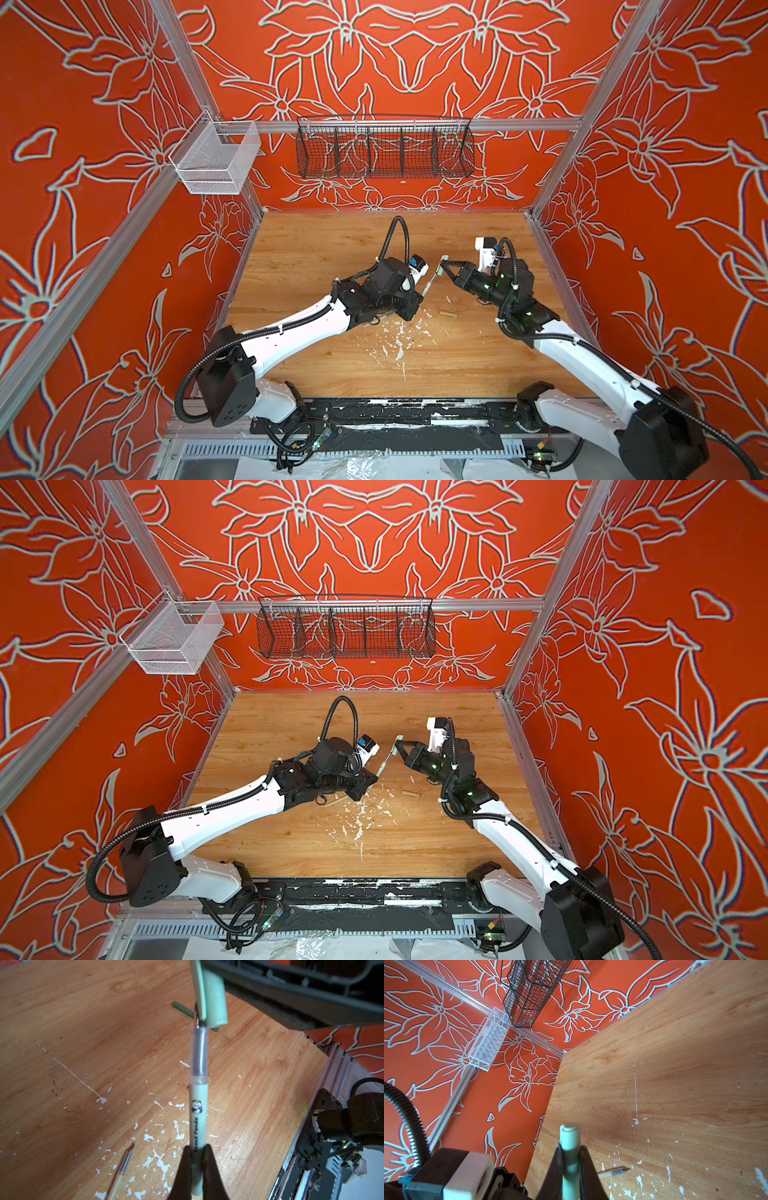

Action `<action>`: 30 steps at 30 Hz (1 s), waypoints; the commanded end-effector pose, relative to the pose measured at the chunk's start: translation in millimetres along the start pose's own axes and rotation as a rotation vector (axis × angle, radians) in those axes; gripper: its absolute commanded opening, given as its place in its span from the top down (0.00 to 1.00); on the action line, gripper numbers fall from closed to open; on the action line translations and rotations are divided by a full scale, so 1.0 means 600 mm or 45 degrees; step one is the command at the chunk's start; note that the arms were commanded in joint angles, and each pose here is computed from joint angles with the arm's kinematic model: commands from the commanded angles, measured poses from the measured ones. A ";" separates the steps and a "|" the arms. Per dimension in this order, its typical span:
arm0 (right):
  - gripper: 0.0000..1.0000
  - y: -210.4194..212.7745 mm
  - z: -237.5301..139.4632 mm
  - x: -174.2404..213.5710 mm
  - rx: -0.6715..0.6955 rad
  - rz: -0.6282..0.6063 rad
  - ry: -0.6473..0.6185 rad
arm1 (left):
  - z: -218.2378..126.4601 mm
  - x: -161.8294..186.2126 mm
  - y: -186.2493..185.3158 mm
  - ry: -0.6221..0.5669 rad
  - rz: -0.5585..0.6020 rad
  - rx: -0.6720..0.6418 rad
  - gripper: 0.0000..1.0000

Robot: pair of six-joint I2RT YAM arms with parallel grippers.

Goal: Insert the pens into the pen caps
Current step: 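Align the pale green cap above the pen tip with the right gripper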

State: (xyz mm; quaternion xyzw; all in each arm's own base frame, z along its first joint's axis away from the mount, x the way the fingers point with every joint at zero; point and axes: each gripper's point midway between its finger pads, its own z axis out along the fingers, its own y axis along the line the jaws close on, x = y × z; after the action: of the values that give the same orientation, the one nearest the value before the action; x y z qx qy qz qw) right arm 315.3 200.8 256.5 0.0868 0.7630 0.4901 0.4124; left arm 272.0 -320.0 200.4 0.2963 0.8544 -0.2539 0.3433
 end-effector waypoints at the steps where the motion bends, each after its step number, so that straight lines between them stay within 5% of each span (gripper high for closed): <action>1: 0.99 0.015 -0.011 -0.016 -0.059 0.028 -0.085 | -0.001 -0.028 -0.014 -0.068 0.014 0.037 1.00; 11: 0.99 0.044 -0.026 -0.061 -0.005 -0.129 -0.176 | -0.002 -0.022 -0.014 -0.056 0.016 0.038 1.00; 30: 1.00 0.046 -0.002 -0.055 -0.037 -0.115 -0.121 | -0.005 -0.024 -0.014 -0.063 0.021 0.037 1.00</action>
State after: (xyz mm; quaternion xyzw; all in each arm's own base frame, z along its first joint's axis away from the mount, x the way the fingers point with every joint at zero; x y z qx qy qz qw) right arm 329.5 193.3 280.5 0.0770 0.7524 0.4602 0.4649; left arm 272.7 -323.7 204.5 0.2978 0.8487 -0.2627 0.3492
